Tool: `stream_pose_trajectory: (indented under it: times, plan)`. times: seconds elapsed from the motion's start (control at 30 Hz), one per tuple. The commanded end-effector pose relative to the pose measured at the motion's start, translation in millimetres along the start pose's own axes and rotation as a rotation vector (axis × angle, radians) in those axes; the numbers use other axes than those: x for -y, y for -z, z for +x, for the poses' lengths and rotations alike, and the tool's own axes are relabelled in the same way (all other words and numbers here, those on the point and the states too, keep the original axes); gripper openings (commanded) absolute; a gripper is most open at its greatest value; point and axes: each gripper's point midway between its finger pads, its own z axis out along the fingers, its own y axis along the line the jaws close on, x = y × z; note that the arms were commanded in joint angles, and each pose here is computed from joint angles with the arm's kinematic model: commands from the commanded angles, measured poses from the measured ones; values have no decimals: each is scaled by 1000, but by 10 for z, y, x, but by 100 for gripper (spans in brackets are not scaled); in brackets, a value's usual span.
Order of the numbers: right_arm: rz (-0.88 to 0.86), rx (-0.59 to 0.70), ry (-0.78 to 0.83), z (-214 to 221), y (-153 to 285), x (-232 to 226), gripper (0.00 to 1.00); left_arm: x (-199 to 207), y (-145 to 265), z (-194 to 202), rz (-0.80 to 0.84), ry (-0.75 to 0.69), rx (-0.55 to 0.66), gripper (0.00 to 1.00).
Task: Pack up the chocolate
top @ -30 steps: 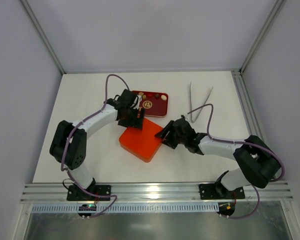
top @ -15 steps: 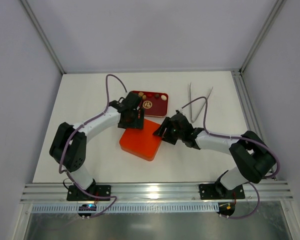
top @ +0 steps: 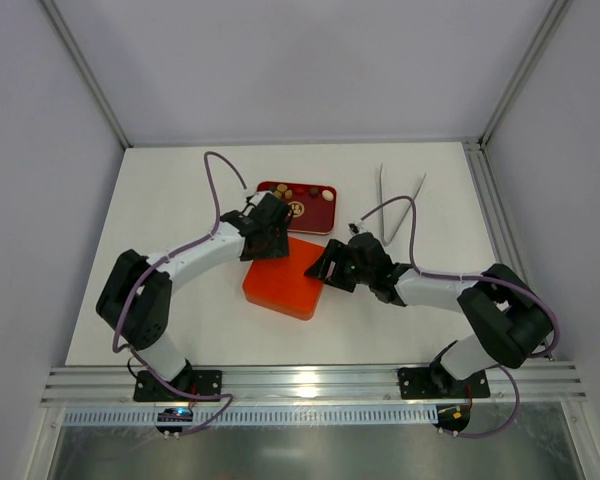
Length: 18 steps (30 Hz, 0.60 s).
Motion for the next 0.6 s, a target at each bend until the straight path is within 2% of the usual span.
stream_pose_trajectory:
  times: [0.0,0.13,0.37,0.43,0.57]
  plan:
    - [-100,-91,78,345,100,-96,74,-89,-312,993,-69,-10,-311,71]
    - [-120,-94,64,465,219,-11,73,-98,-335,1010,-81,5,-310,71]
    - [-170,-103,84,628,369,-66,64,-87,-348,1014,-79,29,-308,71]
    - [-158,-114,93,696,363,-39,56,-81,-347,1012,-76,33,-305,70]
    - [-131,-125,92,770,331,51,47,-71,-327,1033,-68,41,-307,70]
